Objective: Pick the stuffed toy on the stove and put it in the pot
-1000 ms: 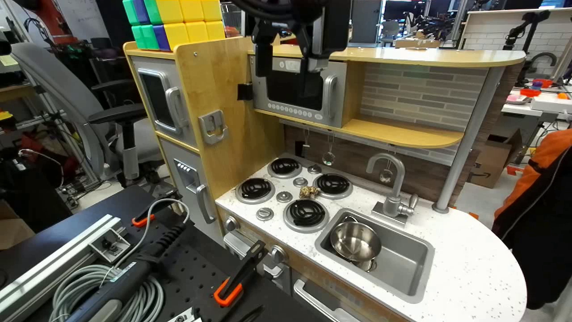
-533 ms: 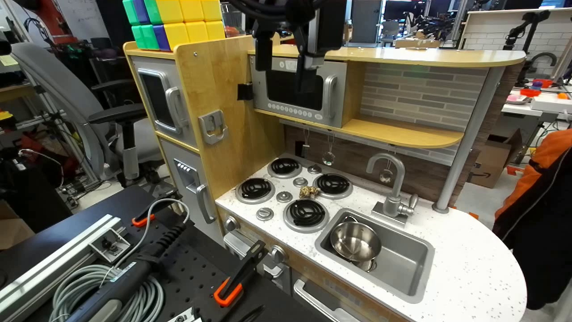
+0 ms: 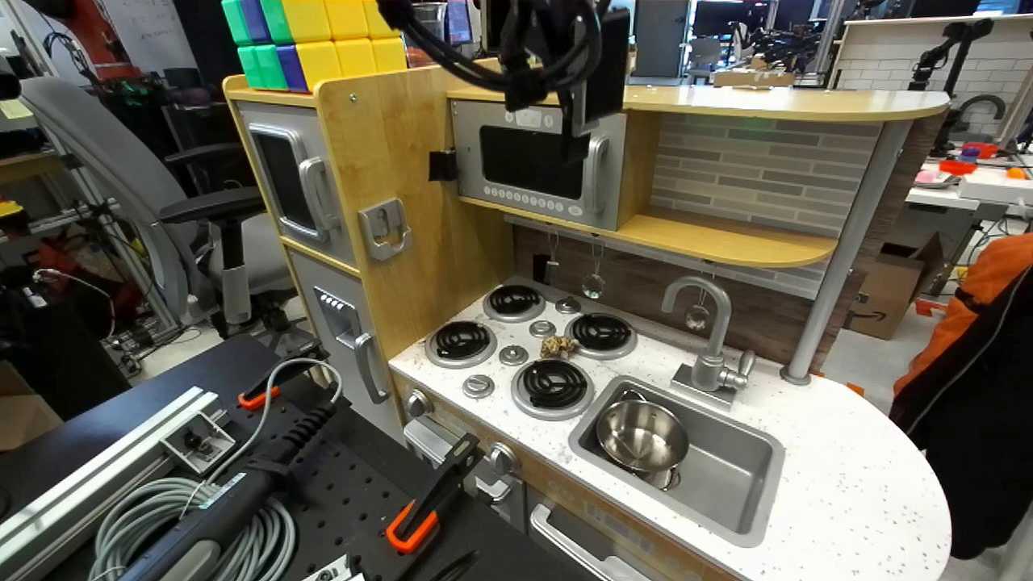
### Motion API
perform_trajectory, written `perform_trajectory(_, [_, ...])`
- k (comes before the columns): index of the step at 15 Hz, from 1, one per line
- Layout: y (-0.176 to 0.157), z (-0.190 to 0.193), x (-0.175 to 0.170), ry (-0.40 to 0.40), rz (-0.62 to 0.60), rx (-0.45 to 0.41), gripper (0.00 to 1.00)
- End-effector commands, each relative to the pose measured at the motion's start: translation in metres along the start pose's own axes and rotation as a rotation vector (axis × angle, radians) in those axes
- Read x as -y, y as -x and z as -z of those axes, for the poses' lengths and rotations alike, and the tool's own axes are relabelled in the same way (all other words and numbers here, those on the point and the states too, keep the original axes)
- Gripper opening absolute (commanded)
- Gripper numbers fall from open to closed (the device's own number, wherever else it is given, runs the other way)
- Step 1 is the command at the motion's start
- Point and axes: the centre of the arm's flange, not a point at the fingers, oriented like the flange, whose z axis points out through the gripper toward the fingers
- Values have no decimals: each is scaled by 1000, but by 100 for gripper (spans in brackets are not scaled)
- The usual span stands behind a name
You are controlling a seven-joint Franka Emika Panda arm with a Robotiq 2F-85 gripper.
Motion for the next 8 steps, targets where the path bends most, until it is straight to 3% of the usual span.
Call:
perform_trajectory(1, [-12,-55,5,23,37,24,100])
perform_trajectory(3, [-10,-79,9,41,57,60,100])
perform_trajectory(8, [3,-81,7,56,52,96,100])
